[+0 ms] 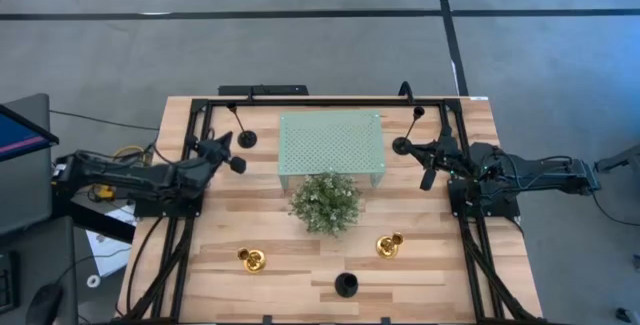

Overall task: Pick & Place candle stick holders
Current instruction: Put the top left black candle holder on the shelf

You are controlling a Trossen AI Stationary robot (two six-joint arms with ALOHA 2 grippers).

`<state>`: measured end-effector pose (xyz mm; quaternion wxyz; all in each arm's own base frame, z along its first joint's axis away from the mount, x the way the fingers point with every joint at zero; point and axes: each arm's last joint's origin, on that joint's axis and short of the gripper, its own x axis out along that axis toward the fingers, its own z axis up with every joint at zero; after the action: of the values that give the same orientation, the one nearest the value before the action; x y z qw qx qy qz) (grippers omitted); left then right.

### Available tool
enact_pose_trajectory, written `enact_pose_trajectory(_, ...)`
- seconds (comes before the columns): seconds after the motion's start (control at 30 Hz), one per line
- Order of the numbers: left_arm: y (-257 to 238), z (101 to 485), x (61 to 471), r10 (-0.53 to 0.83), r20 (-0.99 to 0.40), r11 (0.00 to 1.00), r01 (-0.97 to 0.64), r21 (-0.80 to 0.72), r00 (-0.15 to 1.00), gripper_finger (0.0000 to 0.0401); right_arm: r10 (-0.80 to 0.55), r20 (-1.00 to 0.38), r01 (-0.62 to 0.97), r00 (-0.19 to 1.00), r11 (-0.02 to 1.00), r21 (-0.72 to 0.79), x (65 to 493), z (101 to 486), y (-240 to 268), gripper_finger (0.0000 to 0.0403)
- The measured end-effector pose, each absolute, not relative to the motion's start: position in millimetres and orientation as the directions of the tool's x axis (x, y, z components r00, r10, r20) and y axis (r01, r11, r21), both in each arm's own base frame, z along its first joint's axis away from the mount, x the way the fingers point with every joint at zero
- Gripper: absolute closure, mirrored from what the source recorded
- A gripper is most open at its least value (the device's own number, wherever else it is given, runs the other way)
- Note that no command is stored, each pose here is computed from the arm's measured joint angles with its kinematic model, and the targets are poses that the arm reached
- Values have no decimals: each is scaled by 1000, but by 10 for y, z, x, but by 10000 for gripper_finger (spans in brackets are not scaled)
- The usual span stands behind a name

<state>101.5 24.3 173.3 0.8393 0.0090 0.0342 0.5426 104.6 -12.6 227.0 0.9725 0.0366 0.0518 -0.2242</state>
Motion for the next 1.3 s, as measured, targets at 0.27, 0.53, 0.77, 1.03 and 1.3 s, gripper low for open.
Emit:
enact_pose_trajectory(0.27, 347, 1706, 1077, 900, -75, 432, -901, 37, 429, 369, -432, -119, 439, 894, 898, 37, 1046, 2268, -126, 403)
enact_pose_trajectory(0.53, 489, 1749, 1097, 908, -51, 418, -907, 39, 416, 319, -432, -134, 439, 892, 898, 30, 1044, 2252, -126, 403)
enact_pose_trajectory(0.77, 564, 1781, 1078, 911, -30, 411, -911, 3, 411, 275, -430, -138, 438, 892, 899, 28, 1043, 2248, -126, 403)
enact_pose_trajectory(1.03, 622, 1819, 1065, 899, -1, 437, -899, -30, 437, 217, -430, -138, 438, 892, 899, 29, 1043, 2248, -126, 403)
enact_pose_trajectory(1.3, 693, 1858, 1044, 883, 34, 470, -876, -111, 469, 172, -431, -138, 438, 892, 898, 29, 1043, 2248, -126, 403)
